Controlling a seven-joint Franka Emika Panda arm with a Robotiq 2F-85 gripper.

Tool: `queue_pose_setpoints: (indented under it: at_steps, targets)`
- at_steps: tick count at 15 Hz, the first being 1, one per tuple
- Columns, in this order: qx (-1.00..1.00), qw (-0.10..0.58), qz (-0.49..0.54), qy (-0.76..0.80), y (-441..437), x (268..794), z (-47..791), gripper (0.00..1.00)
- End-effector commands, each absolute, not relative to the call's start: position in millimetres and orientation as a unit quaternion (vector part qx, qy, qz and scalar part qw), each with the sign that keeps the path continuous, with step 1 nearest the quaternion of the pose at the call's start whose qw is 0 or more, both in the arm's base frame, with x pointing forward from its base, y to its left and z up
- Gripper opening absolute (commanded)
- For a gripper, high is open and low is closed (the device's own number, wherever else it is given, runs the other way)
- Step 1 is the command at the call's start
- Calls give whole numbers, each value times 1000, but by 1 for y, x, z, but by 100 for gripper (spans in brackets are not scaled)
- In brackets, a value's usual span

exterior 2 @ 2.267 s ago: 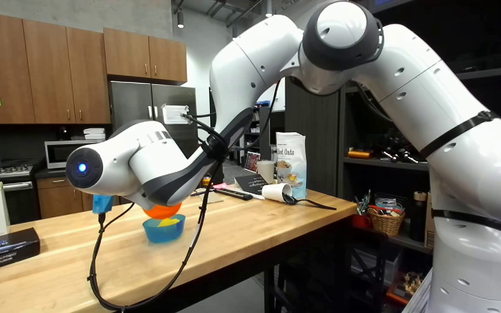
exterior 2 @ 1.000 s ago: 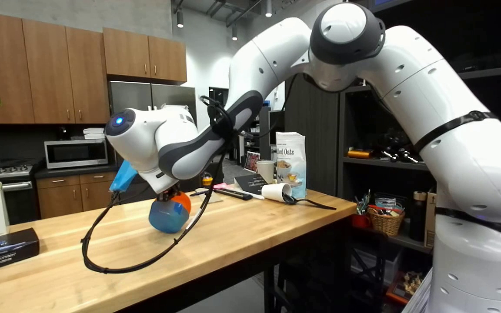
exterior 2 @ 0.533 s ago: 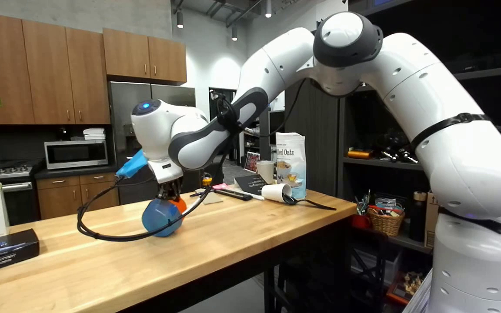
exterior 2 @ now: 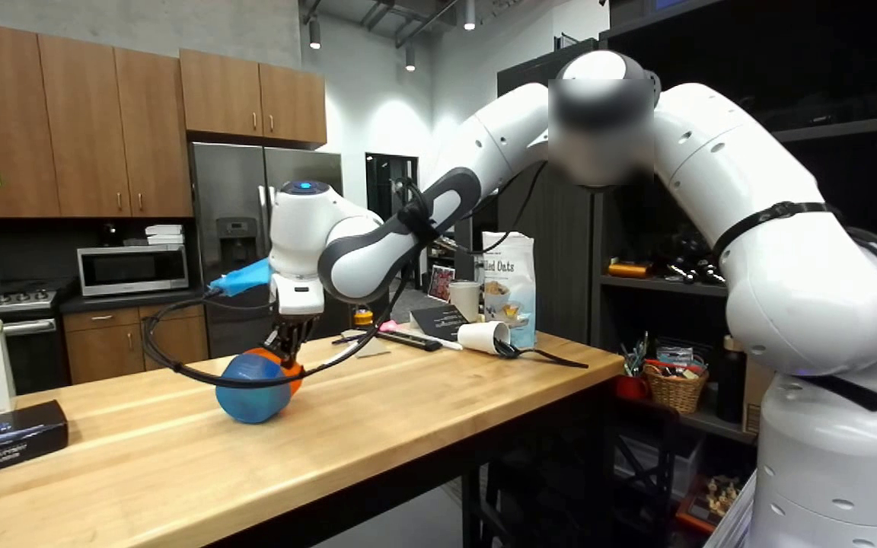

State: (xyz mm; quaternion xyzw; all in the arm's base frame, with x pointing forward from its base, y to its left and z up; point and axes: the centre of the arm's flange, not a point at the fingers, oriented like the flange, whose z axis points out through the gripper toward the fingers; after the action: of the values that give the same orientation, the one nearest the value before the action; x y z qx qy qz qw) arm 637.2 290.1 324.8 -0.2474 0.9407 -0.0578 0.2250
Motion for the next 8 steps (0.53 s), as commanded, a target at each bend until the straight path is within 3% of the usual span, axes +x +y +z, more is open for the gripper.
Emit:
queue_pose_setpoints:
  at_steps: [1,7,8]
  targets:
    - [-227,190,26,955,274,633,318,1]
    - [-209,174,-16,962,277,611,352,1]
    - [-212,187,5,959,278,627,333,4]
